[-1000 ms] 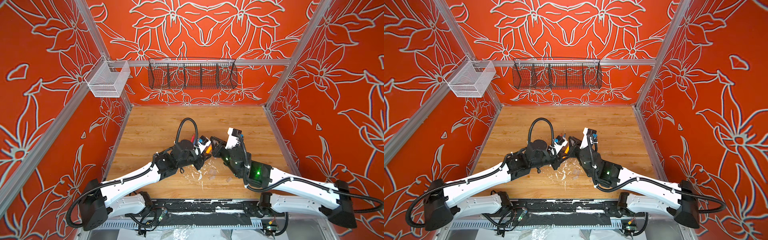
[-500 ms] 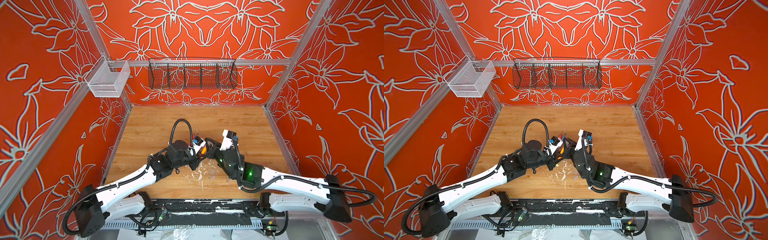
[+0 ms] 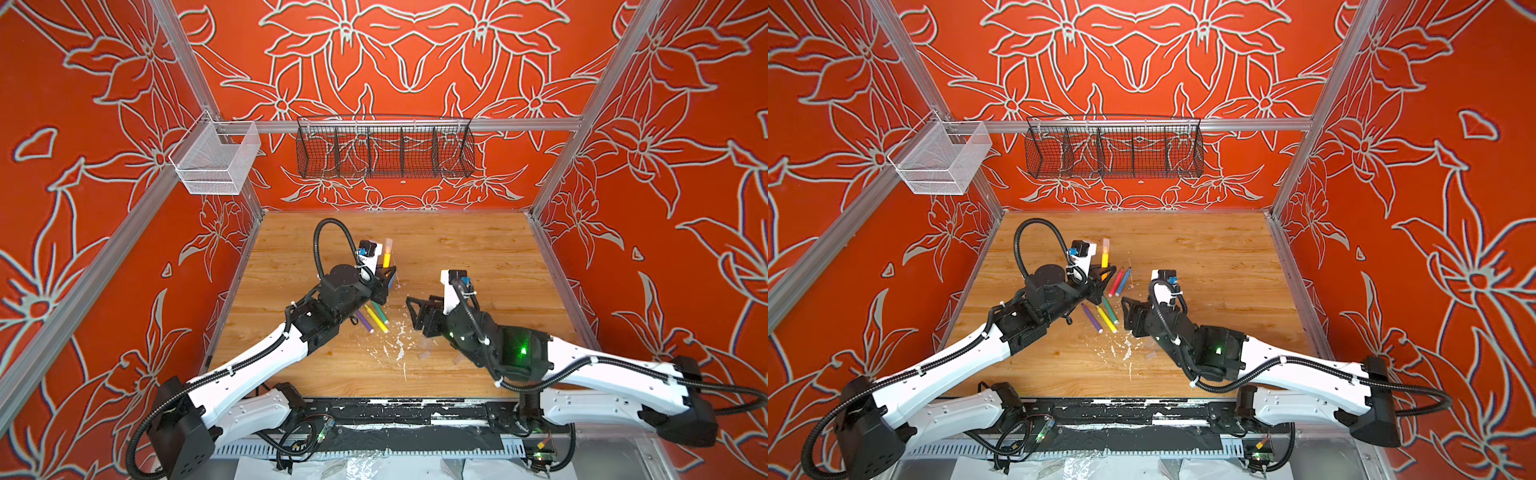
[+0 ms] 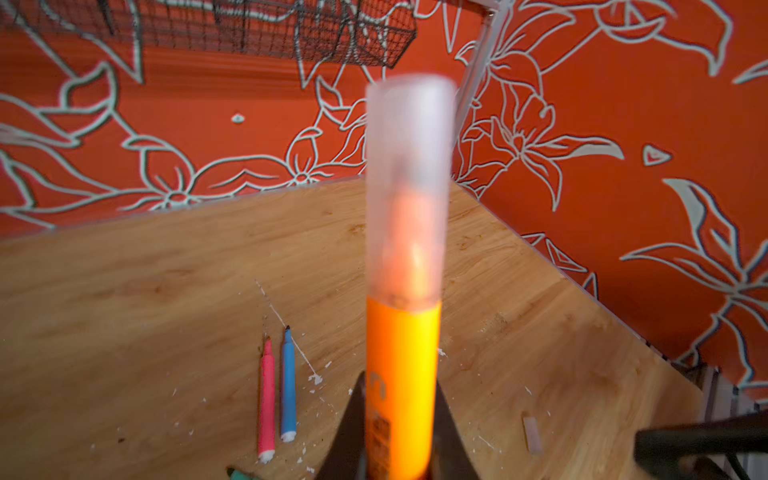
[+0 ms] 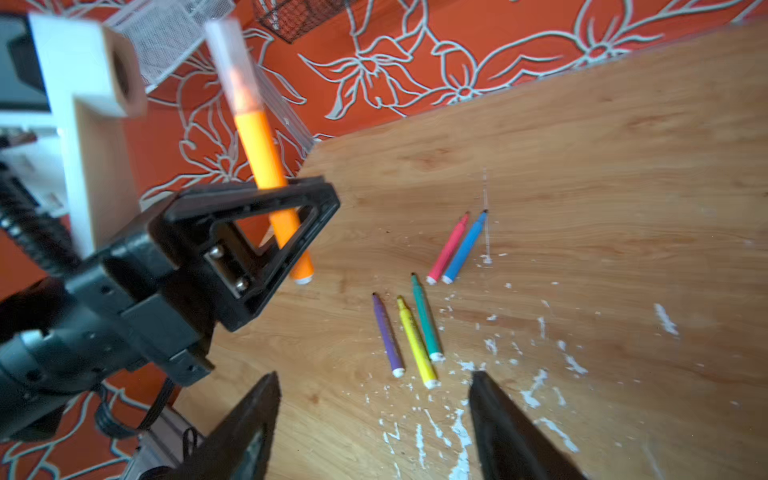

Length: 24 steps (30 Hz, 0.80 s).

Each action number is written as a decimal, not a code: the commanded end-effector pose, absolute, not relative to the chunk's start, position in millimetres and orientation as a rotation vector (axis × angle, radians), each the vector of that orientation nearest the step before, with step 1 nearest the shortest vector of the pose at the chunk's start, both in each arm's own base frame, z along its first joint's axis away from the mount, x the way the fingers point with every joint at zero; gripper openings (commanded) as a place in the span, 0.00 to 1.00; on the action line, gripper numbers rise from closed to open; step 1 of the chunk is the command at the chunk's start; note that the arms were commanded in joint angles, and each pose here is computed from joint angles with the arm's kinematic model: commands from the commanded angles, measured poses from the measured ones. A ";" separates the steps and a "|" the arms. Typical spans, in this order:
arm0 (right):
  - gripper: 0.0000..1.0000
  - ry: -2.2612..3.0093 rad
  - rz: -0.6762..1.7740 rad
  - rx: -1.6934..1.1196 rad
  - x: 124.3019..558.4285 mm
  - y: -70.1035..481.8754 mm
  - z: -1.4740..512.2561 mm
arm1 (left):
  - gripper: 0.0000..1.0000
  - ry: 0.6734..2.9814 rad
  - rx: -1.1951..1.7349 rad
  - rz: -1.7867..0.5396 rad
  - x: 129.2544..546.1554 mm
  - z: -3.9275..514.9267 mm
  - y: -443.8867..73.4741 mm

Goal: Insert the pens into the pen caps
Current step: 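Move the capped orange marker aside with the left gripper while the right gripper withdraws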

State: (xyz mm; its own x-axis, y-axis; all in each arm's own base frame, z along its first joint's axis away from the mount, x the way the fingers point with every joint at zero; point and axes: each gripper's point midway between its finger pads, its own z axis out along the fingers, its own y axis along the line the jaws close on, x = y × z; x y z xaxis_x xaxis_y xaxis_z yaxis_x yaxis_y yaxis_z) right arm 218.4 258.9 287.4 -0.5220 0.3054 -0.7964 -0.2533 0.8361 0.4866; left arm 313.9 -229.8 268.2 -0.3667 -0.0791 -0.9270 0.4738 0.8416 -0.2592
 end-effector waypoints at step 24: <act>0.92 2.069 0.023 0.304 327.7 88.6 205.6 | 0.00 2.519 -0.571 -0.292 388.0 69.2 -62.2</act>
State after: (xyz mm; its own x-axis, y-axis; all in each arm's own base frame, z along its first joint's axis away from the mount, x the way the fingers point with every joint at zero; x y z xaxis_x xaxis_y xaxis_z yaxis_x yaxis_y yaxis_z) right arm 329.8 89.7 203.7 -0.4764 0.2121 -0.8532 0.2131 0.9694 0.1219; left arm 388.5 -58.7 76.9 -0.7428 -0.4391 -0.5055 -0.3168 0.8956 -0.3123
